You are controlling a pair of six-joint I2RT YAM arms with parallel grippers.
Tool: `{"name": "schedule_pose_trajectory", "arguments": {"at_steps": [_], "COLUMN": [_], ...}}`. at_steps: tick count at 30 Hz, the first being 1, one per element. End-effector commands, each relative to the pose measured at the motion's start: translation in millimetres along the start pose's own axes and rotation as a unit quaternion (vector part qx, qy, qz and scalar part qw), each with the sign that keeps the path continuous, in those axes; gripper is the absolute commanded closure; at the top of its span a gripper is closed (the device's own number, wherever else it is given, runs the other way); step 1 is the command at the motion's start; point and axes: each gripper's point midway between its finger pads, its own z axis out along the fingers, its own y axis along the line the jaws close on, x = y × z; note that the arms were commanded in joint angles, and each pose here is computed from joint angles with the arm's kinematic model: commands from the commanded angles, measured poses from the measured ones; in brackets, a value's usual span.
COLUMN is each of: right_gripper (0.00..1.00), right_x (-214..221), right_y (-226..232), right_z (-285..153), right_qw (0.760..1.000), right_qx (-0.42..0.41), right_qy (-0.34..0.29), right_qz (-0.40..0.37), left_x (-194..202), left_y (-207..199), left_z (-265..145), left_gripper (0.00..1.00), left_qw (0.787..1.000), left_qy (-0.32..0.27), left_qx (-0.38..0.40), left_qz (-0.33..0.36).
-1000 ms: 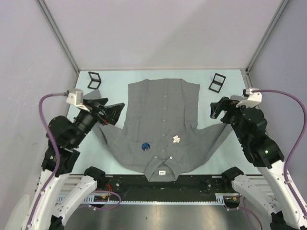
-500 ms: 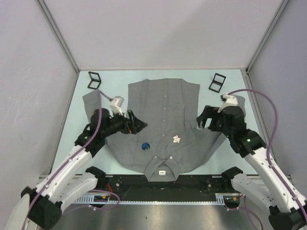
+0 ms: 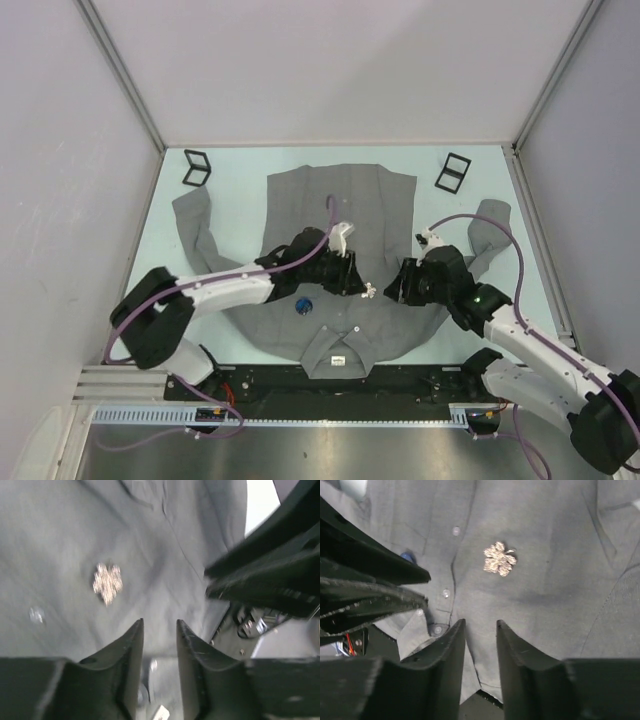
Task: Remove the brooch from the garment
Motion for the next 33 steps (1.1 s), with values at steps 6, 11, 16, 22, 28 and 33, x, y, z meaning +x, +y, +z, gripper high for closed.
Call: {"name": "schedule_pose_trajectory", "arguments": {"at_steps": [6, 11, 16, 22, 28, 33], "right_gripper": [0.69, 0.71, 0.69, 0.7, 0.71, 0.71], "right_x": [-9.0, -13.3, -7.7, -2.2, 1.3, 2.5], "right_y": [-0.5, -5.8, -15.8, -30.4, -29.3, -29.9], "right_z": [34.6, 53.9, 61.5, 67.6, 76.2, 81.6], "right_qw": [0.998, 0.997, 0.993, 0.99, 0.989, 0.988], "right_qx": [-0.024, -0.019, -0.016, -0.011, -0.027, -0.037], "right_qy": [-0.019, -0.027, -0.033, -0.03, -0.014, -0.004], "right_qz": [0.046, 0.073, 0.11, 0.137, 0.143, 0.147], "left_x": [-38.0, -34.5, -25.7, -18.0, -11.7, -10.3], "left_y": [3.2, 10.3, 20.1, 31.6, 42.0, 48.8], "left_z": [42.8, 58.5, 66.0, 68.5, 76.7, 76.5], "left_gripper": [0.69, 0.75, 0.82, 0.86, 0.9, 0.94], "left_qw": [0.998, 0.999, 0.999, 0.999, 0.998, 0.998], "left_qy": [-0.028, -0.018, -0.009, -0.004, 0.006, 0.002], "left_qx": [-0.006, -0.008, -0.016, -0.034, -0.048, -0.061], "left_qz": [0.054, 0.046, 0.039, 0.037, 0.033, 0.032]}}
